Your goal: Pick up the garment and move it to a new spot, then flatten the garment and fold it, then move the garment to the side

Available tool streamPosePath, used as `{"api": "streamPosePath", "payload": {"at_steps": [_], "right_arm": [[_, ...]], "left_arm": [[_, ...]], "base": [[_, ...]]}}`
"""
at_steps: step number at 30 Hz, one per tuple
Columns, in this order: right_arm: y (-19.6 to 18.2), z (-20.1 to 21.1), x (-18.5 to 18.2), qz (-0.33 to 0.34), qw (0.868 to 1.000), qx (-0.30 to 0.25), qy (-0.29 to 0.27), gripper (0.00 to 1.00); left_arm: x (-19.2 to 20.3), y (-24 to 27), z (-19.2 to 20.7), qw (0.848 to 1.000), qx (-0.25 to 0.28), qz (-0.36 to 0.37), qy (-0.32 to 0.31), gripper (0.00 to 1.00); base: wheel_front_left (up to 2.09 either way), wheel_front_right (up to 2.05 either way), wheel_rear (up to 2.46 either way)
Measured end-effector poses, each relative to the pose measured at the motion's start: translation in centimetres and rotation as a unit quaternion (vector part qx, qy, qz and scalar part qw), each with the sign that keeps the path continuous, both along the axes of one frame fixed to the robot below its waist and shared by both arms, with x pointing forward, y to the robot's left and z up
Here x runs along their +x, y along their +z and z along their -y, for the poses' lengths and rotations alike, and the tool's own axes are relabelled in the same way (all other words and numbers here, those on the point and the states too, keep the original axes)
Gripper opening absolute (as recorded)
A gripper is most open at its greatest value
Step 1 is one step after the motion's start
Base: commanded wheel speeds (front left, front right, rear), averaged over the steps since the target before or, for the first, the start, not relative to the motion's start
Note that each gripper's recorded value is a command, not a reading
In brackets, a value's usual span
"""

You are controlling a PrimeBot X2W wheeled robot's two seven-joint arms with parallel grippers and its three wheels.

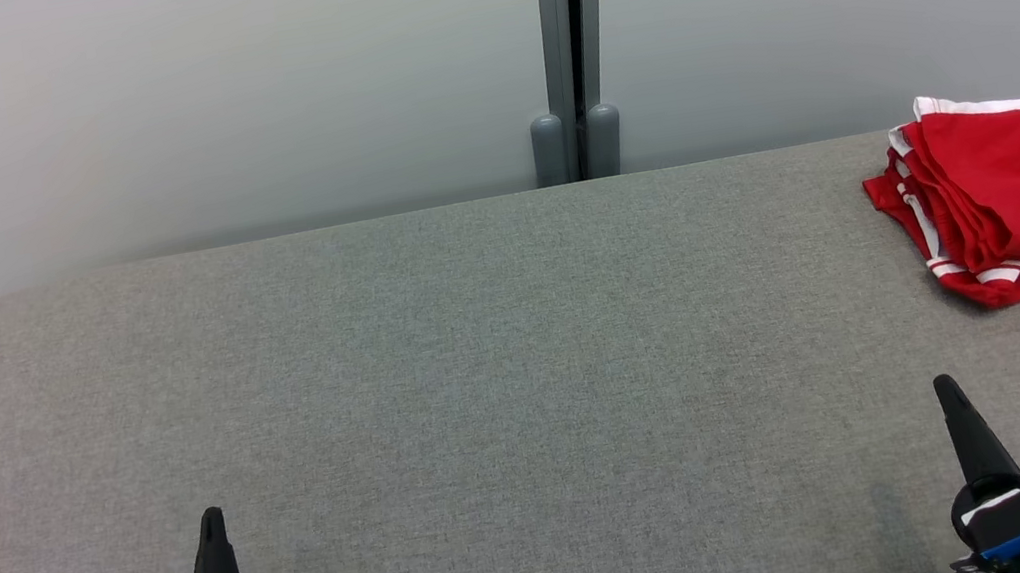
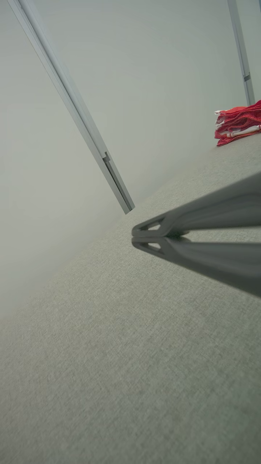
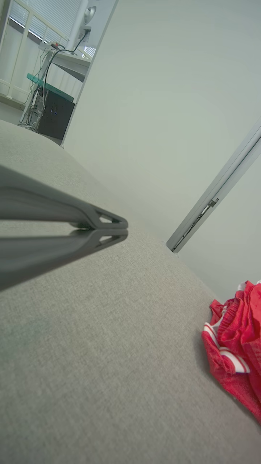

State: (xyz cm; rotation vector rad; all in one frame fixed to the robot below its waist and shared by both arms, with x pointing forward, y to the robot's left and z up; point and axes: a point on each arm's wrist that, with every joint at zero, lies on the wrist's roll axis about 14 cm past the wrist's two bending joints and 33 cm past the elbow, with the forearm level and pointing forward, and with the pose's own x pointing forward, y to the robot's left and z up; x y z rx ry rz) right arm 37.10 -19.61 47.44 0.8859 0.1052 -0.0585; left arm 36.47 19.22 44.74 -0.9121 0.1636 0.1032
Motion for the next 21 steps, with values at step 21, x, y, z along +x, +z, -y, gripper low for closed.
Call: {"api": "streamPosePath", "payload": {"at_steps": [21], "right_arm": [[0.8, 0.0, 0.6, 0.014, 0.993, 0.116, -0.010, 0.00]], "left_arm": [[0.9, 1.7, -0.3, 0.993, -0.111, 0.023, 0.018, 0.00]], "base": [[0.00, 0.00, 0.00]]}}
